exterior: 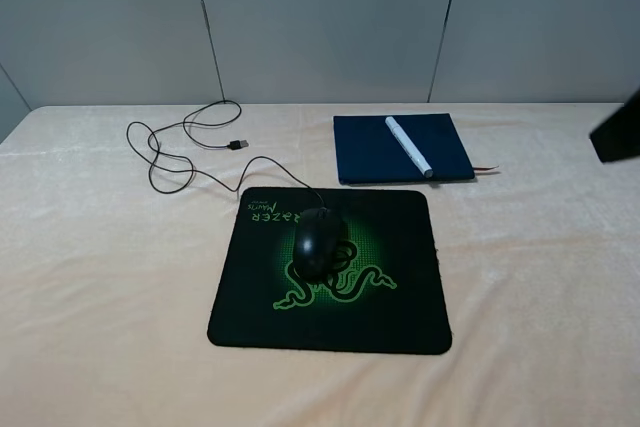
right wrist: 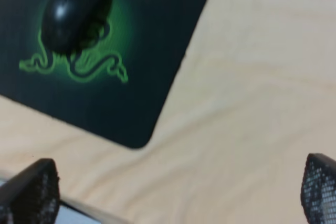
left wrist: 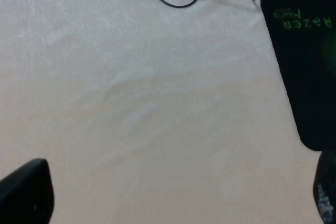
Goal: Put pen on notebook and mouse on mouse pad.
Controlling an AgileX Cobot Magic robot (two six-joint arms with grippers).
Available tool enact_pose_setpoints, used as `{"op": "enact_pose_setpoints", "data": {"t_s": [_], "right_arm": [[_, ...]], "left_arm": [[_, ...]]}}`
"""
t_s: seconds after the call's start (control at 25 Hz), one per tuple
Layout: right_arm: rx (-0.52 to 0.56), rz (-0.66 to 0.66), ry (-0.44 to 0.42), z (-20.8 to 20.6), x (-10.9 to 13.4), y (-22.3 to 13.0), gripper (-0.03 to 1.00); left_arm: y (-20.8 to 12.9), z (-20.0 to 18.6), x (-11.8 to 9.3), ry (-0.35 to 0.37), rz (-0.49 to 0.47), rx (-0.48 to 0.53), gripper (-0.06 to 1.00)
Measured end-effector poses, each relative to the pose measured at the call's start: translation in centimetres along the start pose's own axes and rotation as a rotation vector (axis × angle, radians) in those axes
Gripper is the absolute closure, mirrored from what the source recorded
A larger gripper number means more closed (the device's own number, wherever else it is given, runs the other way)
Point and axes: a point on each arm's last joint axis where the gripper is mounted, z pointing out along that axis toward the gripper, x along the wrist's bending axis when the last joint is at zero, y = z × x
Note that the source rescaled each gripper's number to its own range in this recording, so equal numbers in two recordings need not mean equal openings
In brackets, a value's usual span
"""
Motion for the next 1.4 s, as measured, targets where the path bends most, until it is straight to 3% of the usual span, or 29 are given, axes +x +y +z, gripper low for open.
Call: {"op": "enact_pose_setpoints", "data": {"t_s": [0.36,0.68,0.84,1.04,1.4], "right_arm": [[-0.221,-0.027,-0.014,-3.1,0.0,-9.4,-0.03],[-0.460,0.062,-0.266,-3.8,-0.9,-14.4,-0.03],[-0.553,0.072,-0.316,-2.7,-1.1,-15.6,-0.03],[-0.556,0.073,-0.318,-0.6,-1.7,-16.4,-0.03],[-0.572,0.073,-0.318,-0.5,-1.7,-16.3,-0.03]], "left_arm": [[0.0,0.0,0.0,0.000,0.000,0.000,-0.06],[0.0,0.0,0.0,0.000,0.000,0.000,-0.06],[0.0,0.0,0.0,0.000,0.000,0.000,-0.06],[0.0,0.0,0.0,0.000,0.000,0.000,-0.06],[0.0,0.0,0.0,0.000,0.000,0.000,-0.06]]}}
